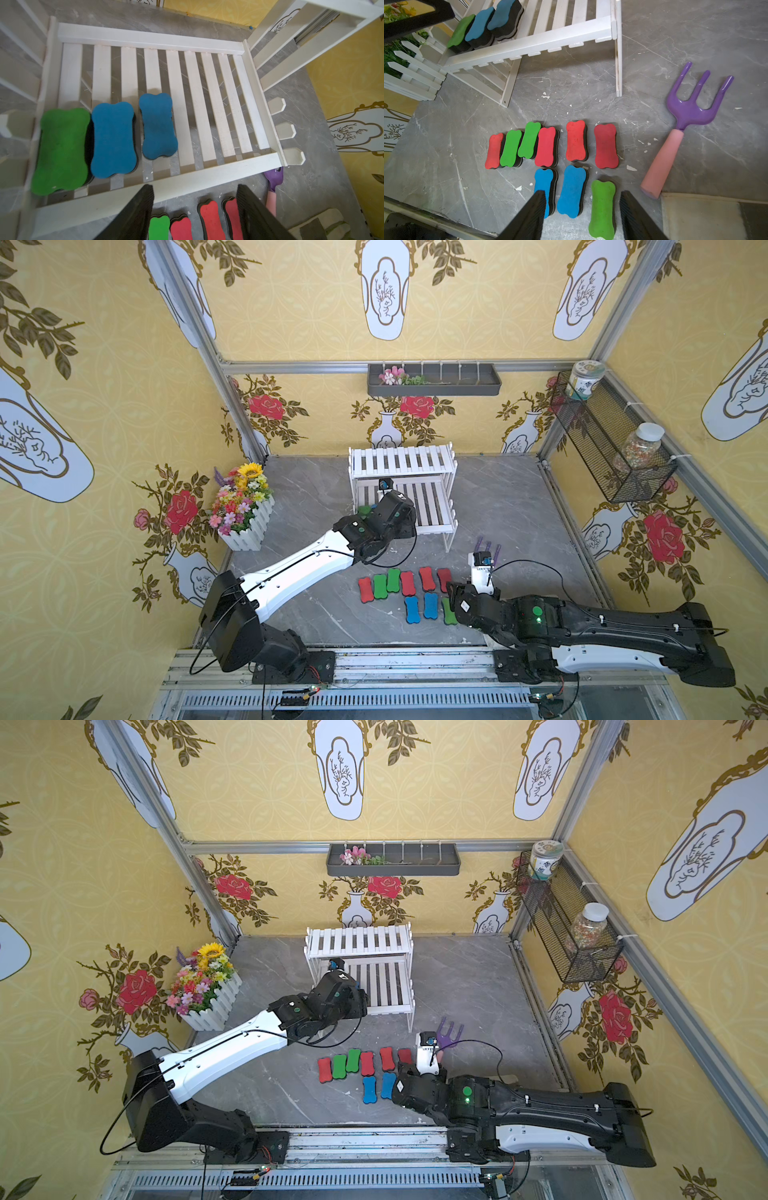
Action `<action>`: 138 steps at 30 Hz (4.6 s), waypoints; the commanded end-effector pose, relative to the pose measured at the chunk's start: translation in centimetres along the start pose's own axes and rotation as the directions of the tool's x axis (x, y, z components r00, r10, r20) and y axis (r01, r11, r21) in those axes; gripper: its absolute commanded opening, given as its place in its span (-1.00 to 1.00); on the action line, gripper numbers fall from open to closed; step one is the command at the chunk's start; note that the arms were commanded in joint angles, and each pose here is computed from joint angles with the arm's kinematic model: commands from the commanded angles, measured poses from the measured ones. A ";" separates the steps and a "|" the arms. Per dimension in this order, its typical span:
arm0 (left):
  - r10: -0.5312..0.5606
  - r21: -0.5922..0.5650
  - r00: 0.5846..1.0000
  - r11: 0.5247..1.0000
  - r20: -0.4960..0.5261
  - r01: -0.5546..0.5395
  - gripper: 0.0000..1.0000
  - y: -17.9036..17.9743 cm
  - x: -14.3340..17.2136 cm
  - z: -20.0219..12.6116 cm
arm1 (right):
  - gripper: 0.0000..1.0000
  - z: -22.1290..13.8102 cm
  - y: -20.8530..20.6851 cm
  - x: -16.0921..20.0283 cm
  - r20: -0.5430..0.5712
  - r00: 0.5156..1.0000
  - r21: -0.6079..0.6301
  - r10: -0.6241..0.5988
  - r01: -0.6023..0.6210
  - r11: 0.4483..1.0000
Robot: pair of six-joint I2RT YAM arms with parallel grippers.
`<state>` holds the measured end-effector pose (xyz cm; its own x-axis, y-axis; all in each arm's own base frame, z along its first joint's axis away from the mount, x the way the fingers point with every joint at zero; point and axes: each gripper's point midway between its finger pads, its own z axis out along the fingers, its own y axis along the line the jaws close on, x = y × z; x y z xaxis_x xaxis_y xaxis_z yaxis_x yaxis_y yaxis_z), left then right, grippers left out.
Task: Remove the whiteboard erasers from the shelf
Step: Place the whiteboard eraser at the center of the board, then pick up the whiteboard eraser from the shelf, then place the whiteboard eraser at the center of the board.
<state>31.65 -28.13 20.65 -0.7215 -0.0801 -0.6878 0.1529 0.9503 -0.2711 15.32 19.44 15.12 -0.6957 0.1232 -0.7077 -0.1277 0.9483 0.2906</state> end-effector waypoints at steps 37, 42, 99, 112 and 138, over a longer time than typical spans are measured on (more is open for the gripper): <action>0.049 -0.215 0.999 0.976 0.013 -0.045 0.19 4.0 -1.9 6.0 | 0.23 -0.2 -2.3 0.1 0.031 0.999 0.029 0.024 -0.025 0.999; 0.052 -0.224 0.999 0.973 -0.006 -0.052 0.17 4.1 -1.4 6.5 | 0.24 -0.2 -2.4 0.2 0.032 0.999 0.033 0.024 -0.025 0.999; -0.168 -0.307 0.958 0.948 -0.235 0.091 -0.20 5.6 22.5 -7.5 | 0.25 -2.8 -3.2 -4.2 0.157 0.987 -0.006 0.033 -0.033 0.999; -0.148 -0.233 0.917 0.970 -0.371 0.063 -0.21 4.1 25.6 -3.5 | 0.25 -5.3 -4.3 -7.1 0.231 0.971 -0.007 0.067 -0.067 0.998; -0.060 -0.228 0.912 0.973 -0.406 -0.037 -0.04 4.2 26.0 -0.4 | 0.25 -5.5 -5.0 -7.3 0.233 0.968 0.021 0.091 -0.099 0.995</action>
<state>13.22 -25.96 1.82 -0.9415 -0.0210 -0.3364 0.0088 0.9962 -0.0867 17.04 12.63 22.23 -0.5312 0.2635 -0.8052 -0.0601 0.9363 0.3461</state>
